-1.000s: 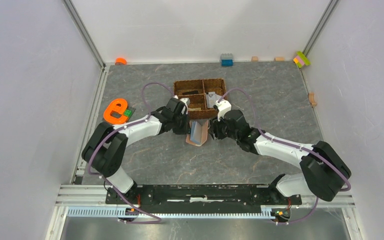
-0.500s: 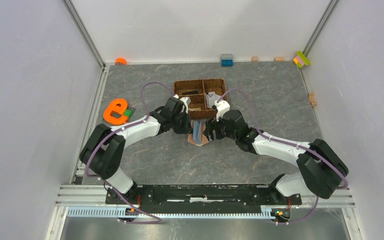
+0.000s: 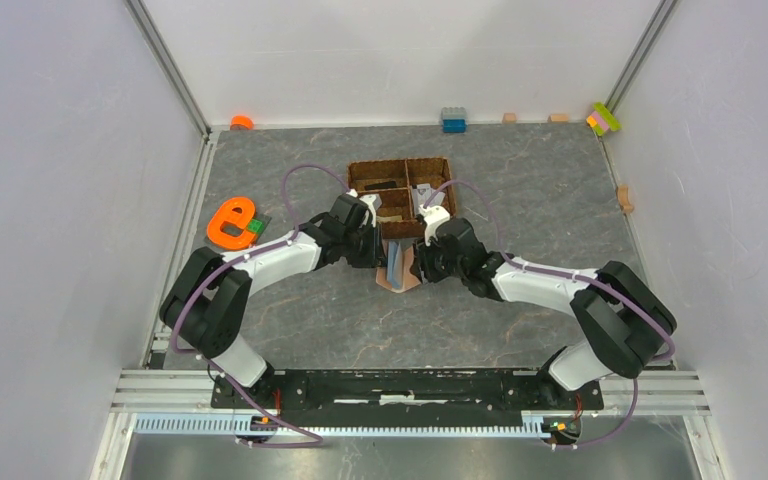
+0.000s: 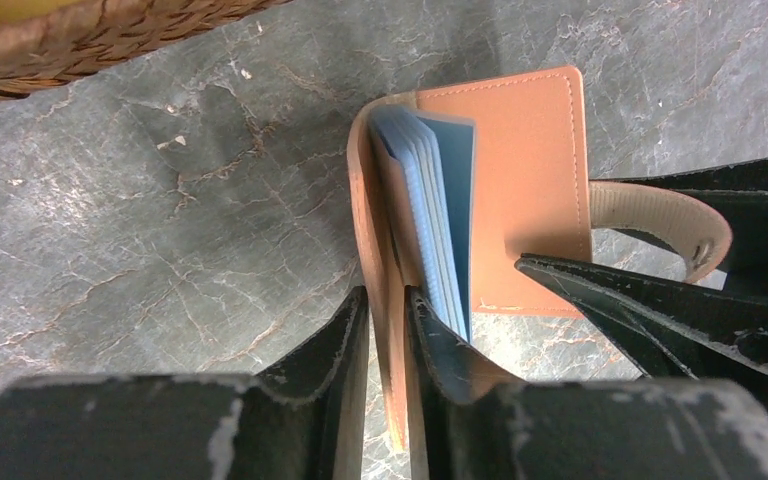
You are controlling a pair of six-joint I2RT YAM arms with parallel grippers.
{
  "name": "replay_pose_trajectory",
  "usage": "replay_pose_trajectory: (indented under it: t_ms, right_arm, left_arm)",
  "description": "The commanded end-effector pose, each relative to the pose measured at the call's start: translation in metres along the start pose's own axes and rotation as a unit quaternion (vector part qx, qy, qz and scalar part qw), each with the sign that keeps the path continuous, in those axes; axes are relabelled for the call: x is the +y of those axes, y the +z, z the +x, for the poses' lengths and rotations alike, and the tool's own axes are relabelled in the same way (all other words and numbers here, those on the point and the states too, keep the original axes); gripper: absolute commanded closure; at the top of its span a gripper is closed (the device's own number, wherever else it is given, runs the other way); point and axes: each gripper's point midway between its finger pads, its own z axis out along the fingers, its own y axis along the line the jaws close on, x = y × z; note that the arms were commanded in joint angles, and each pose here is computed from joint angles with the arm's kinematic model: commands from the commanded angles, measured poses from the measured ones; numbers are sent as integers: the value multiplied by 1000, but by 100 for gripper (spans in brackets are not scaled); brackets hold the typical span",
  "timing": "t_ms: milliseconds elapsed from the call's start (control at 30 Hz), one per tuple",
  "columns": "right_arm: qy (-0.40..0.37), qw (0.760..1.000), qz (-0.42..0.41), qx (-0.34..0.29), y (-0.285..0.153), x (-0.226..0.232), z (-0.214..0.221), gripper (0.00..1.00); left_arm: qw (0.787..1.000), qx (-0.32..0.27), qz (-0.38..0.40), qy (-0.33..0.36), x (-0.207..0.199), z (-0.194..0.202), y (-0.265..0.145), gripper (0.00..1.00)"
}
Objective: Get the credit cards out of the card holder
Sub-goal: Open the card holder at the center of the board.
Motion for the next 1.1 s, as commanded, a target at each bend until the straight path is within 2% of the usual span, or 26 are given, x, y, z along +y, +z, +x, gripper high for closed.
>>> replay_pose_trajectory:
  t_ms: [0, 67, 167, 267, 433, 533, 600, 700, 967, 1067]
  right_arm:
    - [0, 1000, -16, -15, 3, 9, -19, 64]
    - [0, 1000, -19, -13, 3, 10, -18, 67]
    - [0, 1000, -21, -11, 4, 11, -17, 68]
    - [0, 1000, -21, -11, 4, 11, -18, 68]
    - [-1, 999, -37, -21, 1, 16, -21, 69]
    - [-2, 998, -46, -33, -2, 20, -26, 83]
    - [-3, 998, -46, -36, -3, 20, -27, 92]
    - [-3, 998, -47, -40, -5, 20, -28, 93]
    - [-6, 996, -68, -61, -12, 28, -34, 95]
    - [-6, 996, -64, -65, -14, 26, -36, 95]
  left_arm:
    - [999, -22, 34, -2, -16, -12, -6, 73]
    - [999, -26, 44, -1, -19, -13, -9, 68]
    - [998, -29, 58, -1, -24, -13, -11, 57]
    - [998, -27, 61, -2, -25, -12, -10, 51]
    - [998, -24, 58, -4, -24, -12, -9, 50]
    - [998, -25, 63, -3, -26, -12, -10, 48]
    - [997, -29, 77, 1, -30, -13, -12, 40]
    - [994, -35, 102, 6, -38, -13, -16, 31]
    - [995, 0, 100, -2, -36, -4, -3, 29]
    - [996, 6, 83, -6, -30, -3, 0, 36]
